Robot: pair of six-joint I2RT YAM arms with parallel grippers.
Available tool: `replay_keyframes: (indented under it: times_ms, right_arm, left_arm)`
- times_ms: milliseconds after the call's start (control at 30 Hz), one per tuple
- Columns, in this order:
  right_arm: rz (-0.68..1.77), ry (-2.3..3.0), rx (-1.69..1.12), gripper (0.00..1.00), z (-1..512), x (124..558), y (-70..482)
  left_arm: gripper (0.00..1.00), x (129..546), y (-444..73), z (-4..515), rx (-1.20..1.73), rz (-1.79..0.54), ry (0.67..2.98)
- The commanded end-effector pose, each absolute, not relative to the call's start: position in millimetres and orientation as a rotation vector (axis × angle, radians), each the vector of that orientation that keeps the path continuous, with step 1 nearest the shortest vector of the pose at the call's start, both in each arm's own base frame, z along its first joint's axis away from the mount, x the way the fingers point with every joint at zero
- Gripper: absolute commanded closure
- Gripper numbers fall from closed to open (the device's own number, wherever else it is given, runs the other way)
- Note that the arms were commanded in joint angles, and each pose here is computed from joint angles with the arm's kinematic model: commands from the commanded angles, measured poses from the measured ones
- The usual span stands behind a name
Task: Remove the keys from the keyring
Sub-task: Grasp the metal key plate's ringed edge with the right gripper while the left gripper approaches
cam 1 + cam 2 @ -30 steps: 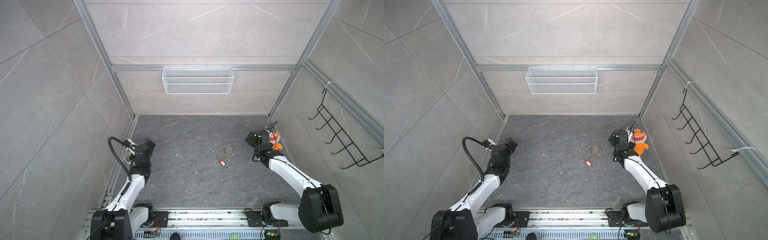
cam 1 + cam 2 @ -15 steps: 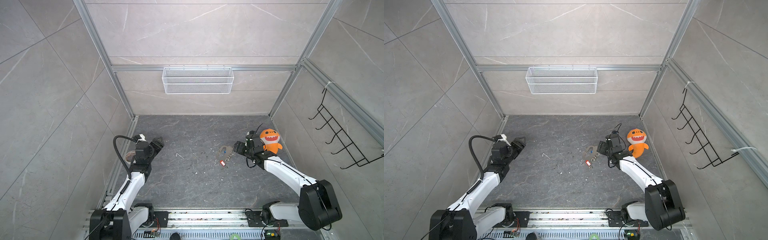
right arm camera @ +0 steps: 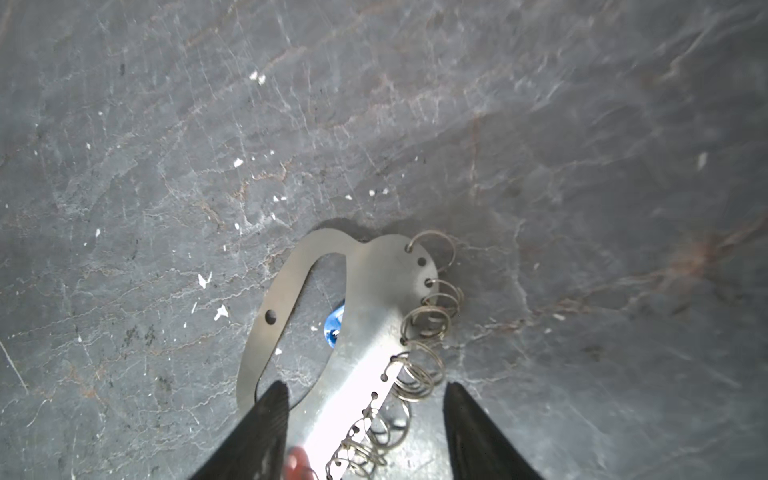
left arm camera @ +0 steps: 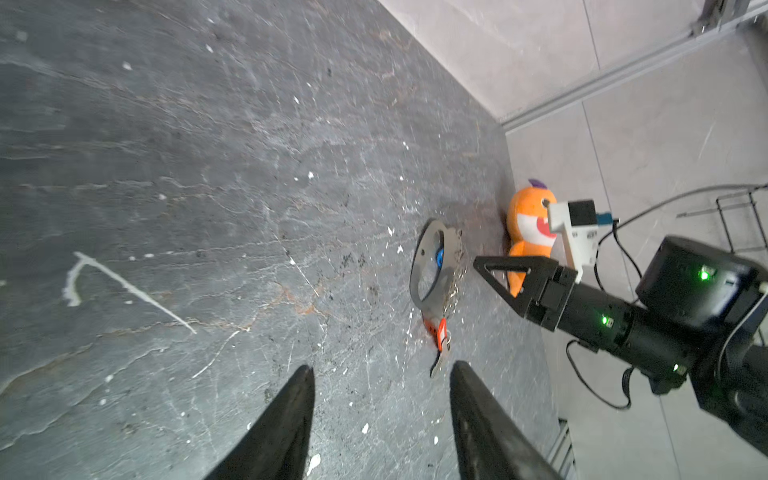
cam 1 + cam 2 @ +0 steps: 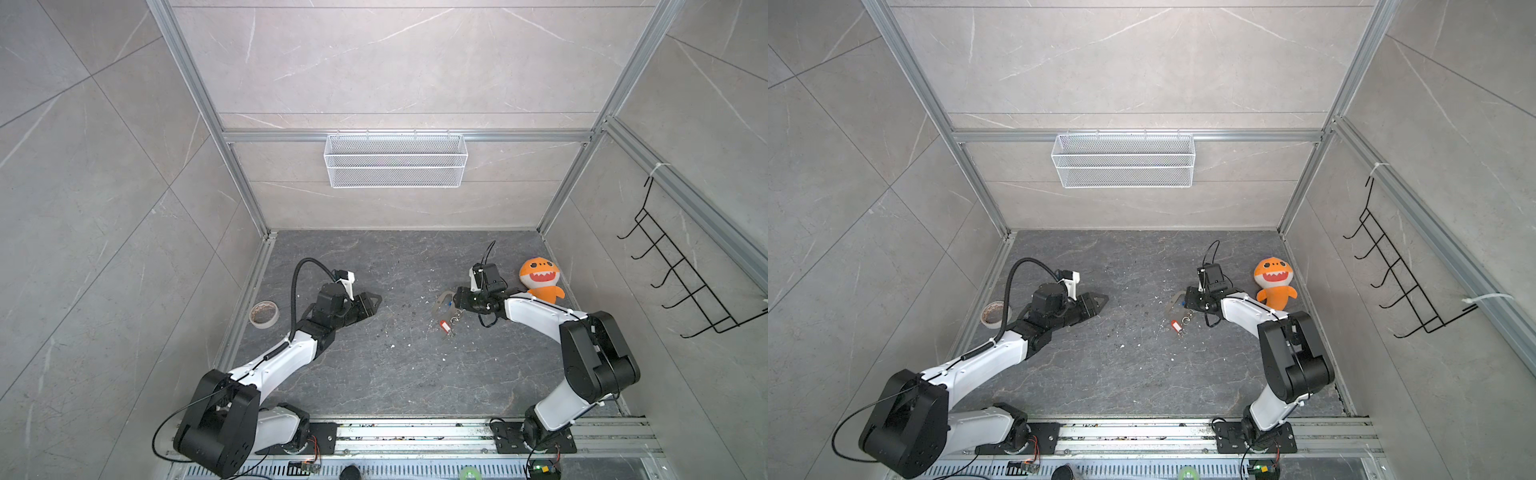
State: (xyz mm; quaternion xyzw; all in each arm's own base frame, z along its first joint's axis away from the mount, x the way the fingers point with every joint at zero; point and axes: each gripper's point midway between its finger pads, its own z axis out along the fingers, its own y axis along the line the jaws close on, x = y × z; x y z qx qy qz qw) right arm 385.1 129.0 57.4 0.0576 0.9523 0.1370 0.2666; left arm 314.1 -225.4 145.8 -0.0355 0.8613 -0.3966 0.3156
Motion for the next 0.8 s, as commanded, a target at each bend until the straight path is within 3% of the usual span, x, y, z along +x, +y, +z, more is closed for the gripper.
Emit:
replay_keyframes:
  times_ms: [0, 200, 433, 767]
  right_arm:
    - [0.349, 2.587, 0.172, 0.35, 54.9, 380.0, 126.2]
    - [0.358, 2.585, 0.227, 0.34, 54.9, 372.7, 123.4]
    - [0.434, 2.582, 0.351, 0.28, 33.5, 369.3, 128.7]
    - [0.420, 2.588, 0.296, 0.47, 28.4, 366.0, 138.8]
  left_arm:
    - [0.39, 306.4, -268.8, 159.9, 0.141, -1.114, 2.250]
    - [0.42, 304.5, -332.7, 138.4, 0.344, -1.160, 2.366]
    - [0.42, 306.8, -341.2, 132.5, 0.352, -1.156, 2.380]
    - [0.43, 299.8, -332.1, 129.4, 0.341, -1.131, 2.394]
